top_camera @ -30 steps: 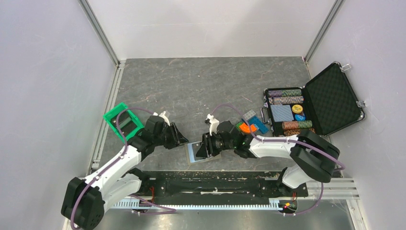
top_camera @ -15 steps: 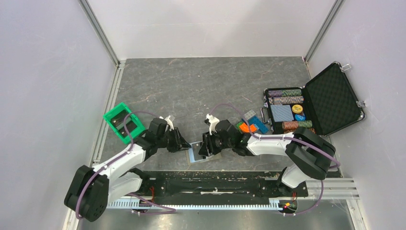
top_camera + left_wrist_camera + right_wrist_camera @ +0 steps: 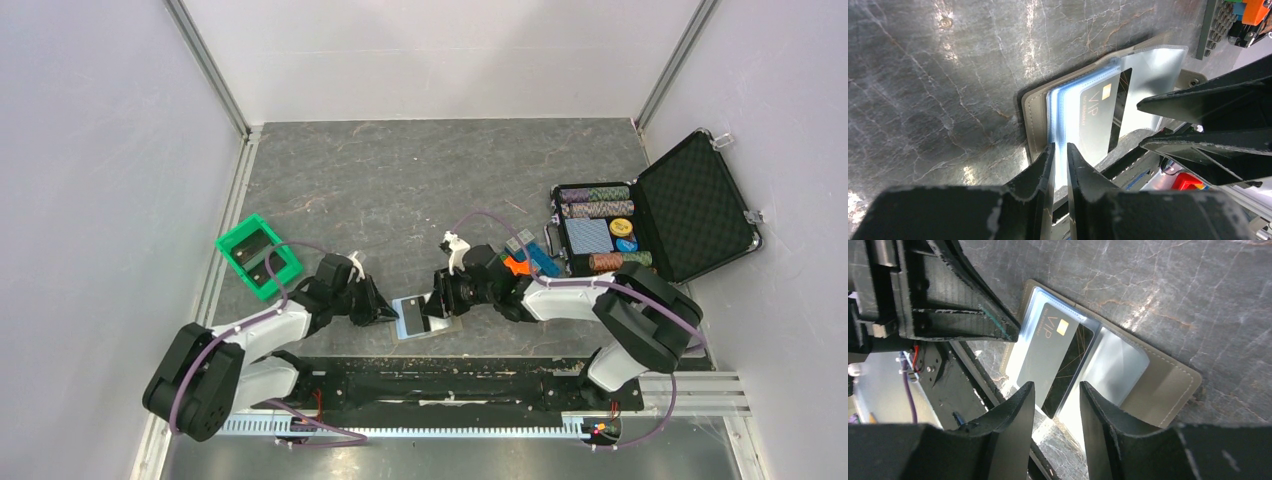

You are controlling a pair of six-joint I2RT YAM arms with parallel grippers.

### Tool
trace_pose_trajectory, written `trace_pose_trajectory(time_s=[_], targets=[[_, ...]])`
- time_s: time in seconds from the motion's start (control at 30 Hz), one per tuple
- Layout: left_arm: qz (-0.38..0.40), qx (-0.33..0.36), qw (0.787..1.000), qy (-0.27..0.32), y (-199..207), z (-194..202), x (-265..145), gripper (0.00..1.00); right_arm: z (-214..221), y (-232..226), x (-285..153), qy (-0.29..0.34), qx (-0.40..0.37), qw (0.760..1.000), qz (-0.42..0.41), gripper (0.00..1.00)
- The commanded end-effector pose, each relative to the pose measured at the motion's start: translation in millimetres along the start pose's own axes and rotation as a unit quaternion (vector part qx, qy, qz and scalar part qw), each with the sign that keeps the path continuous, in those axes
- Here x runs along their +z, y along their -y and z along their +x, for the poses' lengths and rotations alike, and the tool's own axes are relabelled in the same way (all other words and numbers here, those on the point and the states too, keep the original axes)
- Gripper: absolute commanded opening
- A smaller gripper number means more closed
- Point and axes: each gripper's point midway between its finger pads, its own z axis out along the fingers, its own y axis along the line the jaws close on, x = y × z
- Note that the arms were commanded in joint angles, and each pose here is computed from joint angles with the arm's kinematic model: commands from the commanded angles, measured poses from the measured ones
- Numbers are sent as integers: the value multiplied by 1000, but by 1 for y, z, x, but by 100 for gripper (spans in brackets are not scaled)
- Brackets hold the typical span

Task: Take the credit cards out of the card holder
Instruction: Remove the credit card from the card holder.

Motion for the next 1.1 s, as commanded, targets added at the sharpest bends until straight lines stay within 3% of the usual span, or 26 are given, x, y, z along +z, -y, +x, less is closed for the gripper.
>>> trace_pose_trajectory(time_s=[0.0, 0.73, 0.83, 0.97, 1.07], targets=[[6, -5, 1000, 15, 1, -6, 5, 20, 1, -2, 2, 16, 18, 999, -34, 41], [-9, -13, 1000, 13, -10, 1, 6, 20, 18, 3, 13, 5, 67, 996, -64, 36], [-10, -13, 1000, 13, -11, 1, 6, 20, 18, 4, 13, 6, 71, 996, -62, 29], [-12, -13, 1000, 12, -12, 1, 7, 20, 13, 2, 10, 19, 67, 995, -72, 9], [-12, -15, 1000, 11, -12, 1, 8, 20, 9, -4, 7, 30, 65, 993, -91, 0]])
